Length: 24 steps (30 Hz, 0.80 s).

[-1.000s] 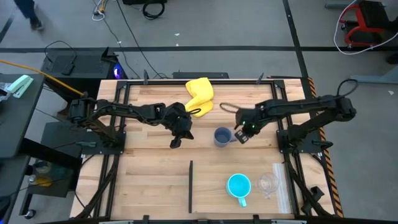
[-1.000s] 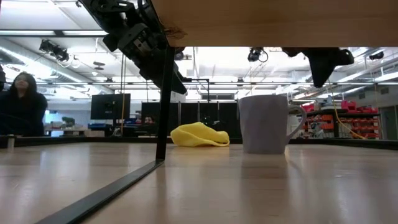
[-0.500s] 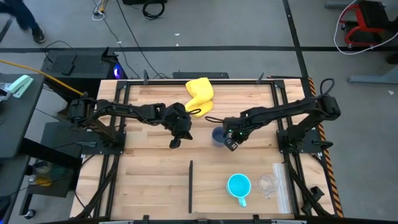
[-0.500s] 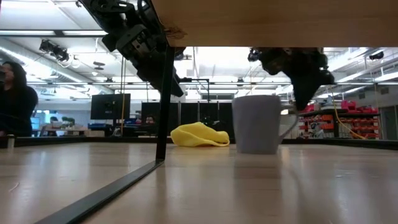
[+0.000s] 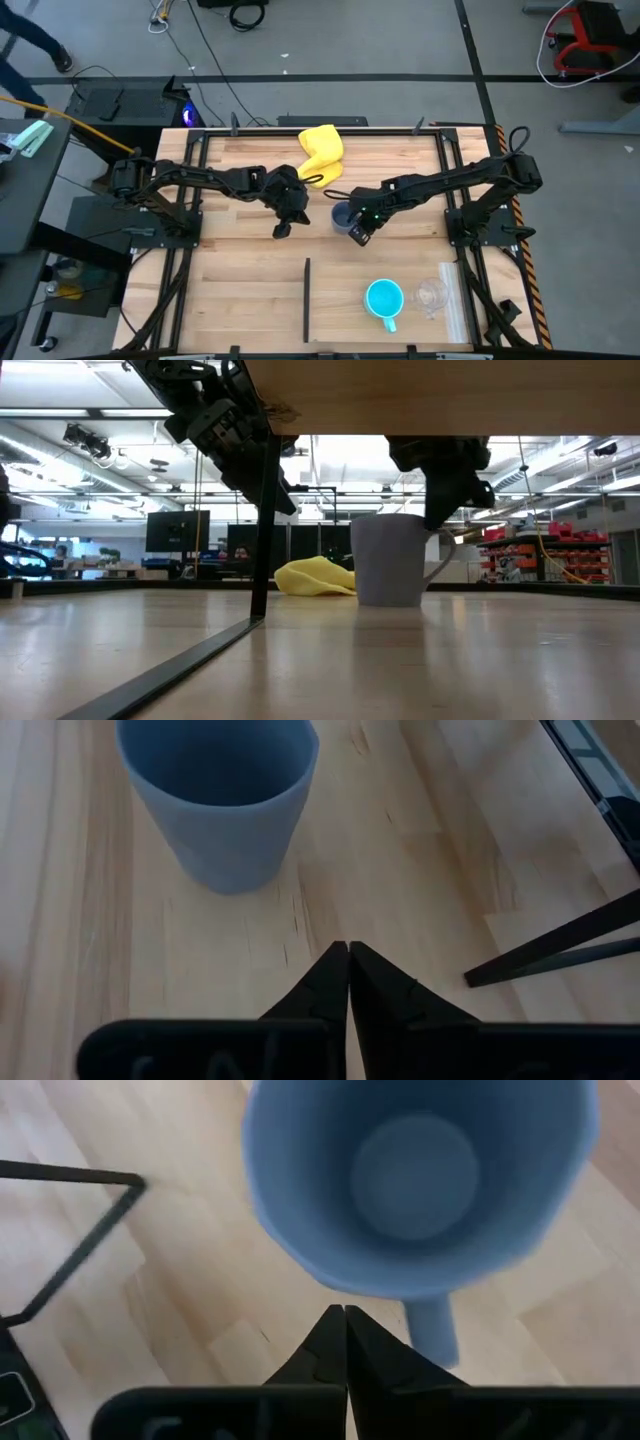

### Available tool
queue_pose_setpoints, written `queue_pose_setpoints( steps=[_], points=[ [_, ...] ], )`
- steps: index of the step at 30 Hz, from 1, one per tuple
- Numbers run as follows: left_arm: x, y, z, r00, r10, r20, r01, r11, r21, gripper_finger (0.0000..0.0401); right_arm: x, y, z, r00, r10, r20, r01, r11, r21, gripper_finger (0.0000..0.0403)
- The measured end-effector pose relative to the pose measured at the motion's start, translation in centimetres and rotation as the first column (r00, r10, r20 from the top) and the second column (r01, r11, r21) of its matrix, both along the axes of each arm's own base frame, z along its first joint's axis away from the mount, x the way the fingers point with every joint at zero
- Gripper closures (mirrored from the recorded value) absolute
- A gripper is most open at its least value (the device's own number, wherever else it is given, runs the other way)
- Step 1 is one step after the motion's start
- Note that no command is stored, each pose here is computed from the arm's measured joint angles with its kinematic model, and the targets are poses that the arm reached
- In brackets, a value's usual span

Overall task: Stack small to large cups/mugs on shelf
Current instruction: Put the violet mug on the shelf

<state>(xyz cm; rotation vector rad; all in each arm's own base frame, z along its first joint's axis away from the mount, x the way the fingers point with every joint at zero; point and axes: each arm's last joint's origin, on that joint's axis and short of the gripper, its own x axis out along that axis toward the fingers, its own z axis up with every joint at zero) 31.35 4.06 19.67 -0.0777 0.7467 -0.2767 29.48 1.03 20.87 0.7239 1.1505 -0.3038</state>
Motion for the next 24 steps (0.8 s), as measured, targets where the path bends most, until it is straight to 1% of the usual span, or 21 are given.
queue_pose_setpoints(
  steps=[4, 6, 11, 14, 15, 17, 21, 24],
  points=[
    [0.0, 0.0, 0.0, 1.000, -0.001, 0.002, 0.001, 1.000, 0.001, 0.0389, 0.1, 0.0, 0.0, 1.000, 0.012, 0.008, -0.012, 1.000, -0.003, 0.0401],
    [0.0, 0.0, 0.0, 1.000, -0.001, 0.002, 0.001, 1.000, 0.002, 0.0390, -0.4, 0.0, 0.1, 1.000, 0.013, -0.025, -0.013, 1.000, -0.003, 0.0401],
    [0.0, 0.0, 0.0, 1.000, -0.001, 0.001, 0.001, 1.000, 0.002, 0.0385, -1.7, 0.3, 1.3, 0.999, 0.009, -0.042, -0.009, 1.000, -0.003, 0.0400],
    [0.0, 0.0, 0.0, 1.000, -0.004, 0.003, 0.004, 1.000, 0.008, 0.0379, -2.3, 0.4, 1.9, 0.999, -0.035, -0.041, 0.032, 0.996, -0.079, 0.0401],
    [0.0, 0.0, 0.0, 1.000, -0.006, 0.004, 0.006, 1.000, 0.011, 0.0378, -2.3, 0.3, 2.0, 0.998, -0.058, -0.041, 0.053, 0.993, -0.105, 0.0401],
    [0.0, 0.0, 0.0, 1.000, -0.007, 0.006, 0.007, 1.000, 0.012, 0.0378, -2.3, 0.1, 1.8, 0.996, -0.071, -0.047, 0.064, 0.990, -0.124, 0.0401],
    [0.0, 0.0, 0.0, 1.000, -0.005, 0.006, 0.005, 1.000, 0.010, 0.0384, -1.7, 0.0, 0.8, 0.995, -0.056, -0.077, 0.046, 0.991, -0.122, 0.0402],
    [0.0, 0.0, 0.0, 1.000, -0.004, 0.006, 0.004, 1.000, 0.010, 0.0389, -1.0, 0.1, 0.4, 0.998, -0.039, -0.054, 0.033, 0.994, -0.108, 0.0402]
  ],
)
